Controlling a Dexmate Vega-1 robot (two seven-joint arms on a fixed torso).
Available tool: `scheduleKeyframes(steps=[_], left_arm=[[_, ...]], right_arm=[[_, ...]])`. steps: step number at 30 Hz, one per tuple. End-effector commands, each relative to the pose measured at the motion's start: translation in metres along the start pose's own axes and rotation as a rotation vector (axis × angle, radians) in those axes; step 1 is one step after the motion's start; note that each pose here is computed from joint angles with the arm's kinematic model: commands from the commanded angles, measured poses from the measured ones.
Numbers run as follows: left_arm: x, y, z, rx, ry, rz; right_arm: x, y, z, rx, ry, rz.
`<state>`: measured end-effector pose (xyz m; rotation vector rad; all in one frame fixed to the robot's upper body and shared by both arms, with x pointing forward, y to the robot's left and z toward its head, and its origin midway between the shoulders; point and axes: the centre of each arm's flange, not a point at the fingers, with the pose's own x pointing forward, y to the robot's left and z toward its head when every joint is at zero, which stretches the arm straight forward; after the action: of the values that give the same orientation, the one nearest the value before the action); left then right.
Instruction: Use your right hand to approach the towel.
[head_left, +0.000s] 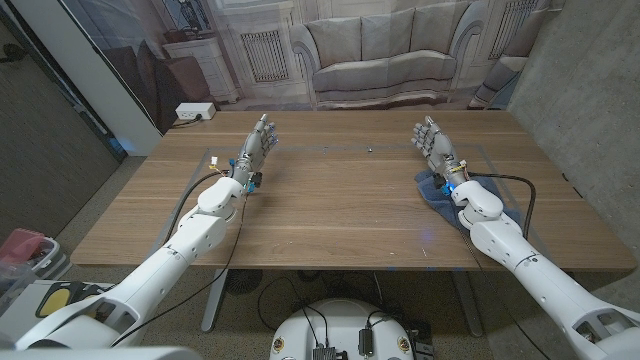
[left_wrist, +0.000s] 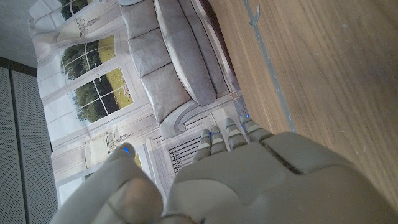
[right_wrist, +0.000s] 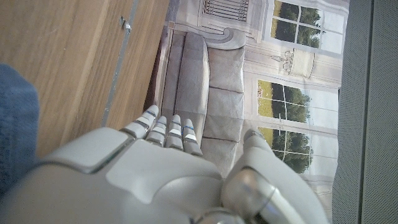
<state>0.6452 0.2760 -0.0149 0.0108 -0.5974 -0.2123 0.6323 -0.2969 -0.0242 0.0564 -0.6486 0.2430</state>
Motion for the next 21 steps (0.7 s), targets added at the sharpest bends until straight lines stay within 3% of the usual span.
scheduleKeyframes(steps=[1,21], left_arm=[[-0.006,0.001,0.006,0.015,-0.041,0.018],[-0.008,-0.008,0.007,0.031,-0.038,0.010]], right_arm=[[-0.009,-0.005,0.010,-0.017,-0.015,-0.002],[-0.024,-0.013,0.023,-0.045,-0.052,-0.001]])
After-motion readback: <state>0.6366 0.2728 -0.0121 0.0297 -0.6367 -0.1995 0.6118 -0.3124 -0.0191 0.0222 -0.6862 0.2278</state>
